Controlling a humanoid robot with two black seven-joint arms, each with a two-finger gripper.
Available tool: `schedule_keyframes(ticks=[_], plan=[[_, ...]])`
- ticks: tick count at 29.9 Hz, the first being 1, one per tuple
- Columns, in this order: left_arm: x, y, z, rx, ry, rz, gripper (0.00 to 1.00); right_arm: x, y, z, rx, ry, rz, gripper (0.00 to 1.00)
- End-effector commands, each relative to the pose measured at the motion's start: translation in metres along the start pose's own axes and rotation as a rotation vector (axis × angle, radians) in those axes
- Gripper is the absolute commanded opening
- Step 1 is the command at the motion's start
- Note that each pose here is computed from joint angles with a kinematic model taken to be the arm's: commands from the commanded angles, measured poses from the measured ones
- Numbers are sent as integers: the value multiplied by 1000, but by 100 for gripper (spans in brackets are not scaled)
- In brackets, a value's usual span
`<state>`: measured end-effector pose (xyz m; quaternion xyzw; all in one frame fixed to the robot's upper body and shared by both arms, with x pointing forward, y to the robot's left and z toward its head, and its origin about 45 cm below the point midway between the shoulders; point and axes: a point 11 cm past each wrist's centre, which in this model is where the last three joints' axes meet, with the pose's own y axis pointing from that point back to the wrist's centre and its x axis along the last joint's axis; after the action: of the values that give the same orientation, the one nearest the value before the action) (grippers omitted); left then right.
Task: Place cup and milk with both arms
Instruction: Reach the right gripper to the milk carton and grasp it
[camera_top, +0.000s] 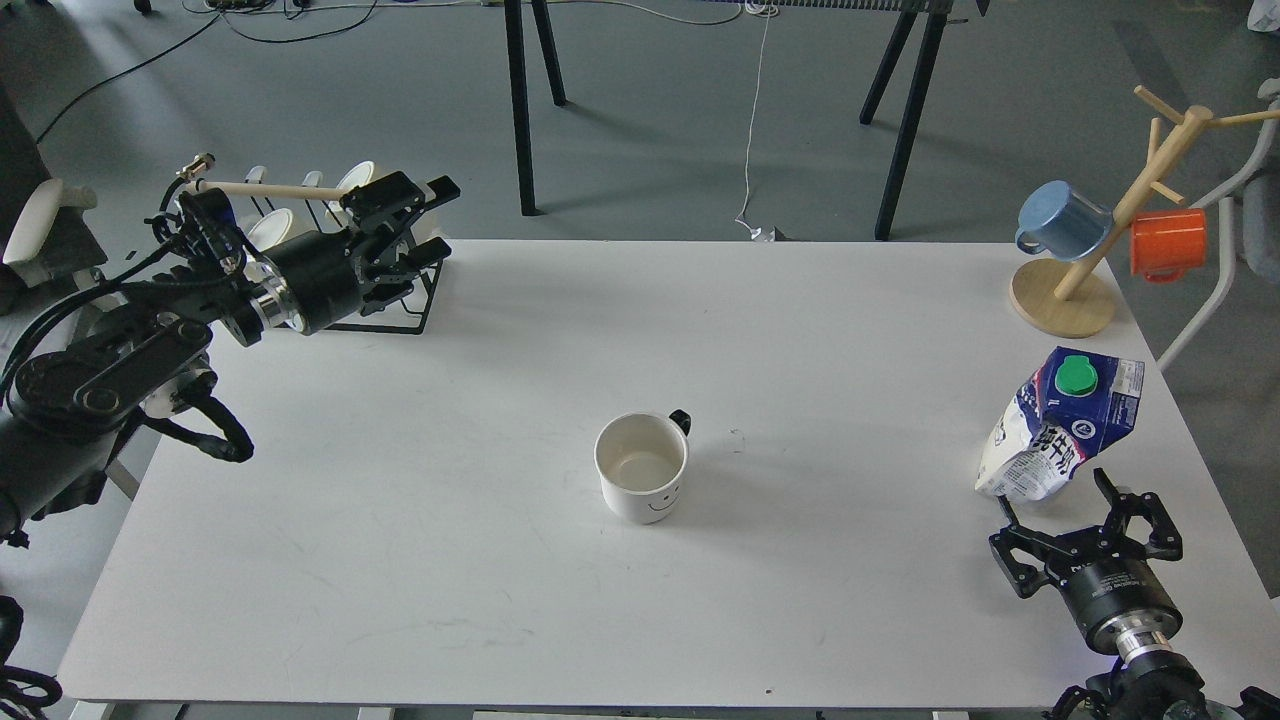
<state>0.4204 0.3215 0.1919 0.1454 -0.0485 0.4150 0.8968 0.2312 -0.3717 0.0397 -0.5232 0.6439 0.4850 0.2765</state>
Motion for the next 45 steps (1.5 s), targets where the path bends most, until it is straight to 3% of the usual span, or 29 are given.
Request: schedule_keyframes(ticks=[1, 13, 29, 45], plan=[[-2, 3, -7, 12, 10, 0, 89, -9, -11, 16, -14, -10, -28, 98], [-4, 5, -10, 20, 11, -2, 90, -15, -15, 33, -34, -30, -49, 98], [-4, 6, -13, 26, 11, -2, 90, -26, -23, -34, 130, -24, -76, 98], [-7, 10, -21, 41, 22, 0, 90, -26, -24, -24, 111, -28, -77, 98]])
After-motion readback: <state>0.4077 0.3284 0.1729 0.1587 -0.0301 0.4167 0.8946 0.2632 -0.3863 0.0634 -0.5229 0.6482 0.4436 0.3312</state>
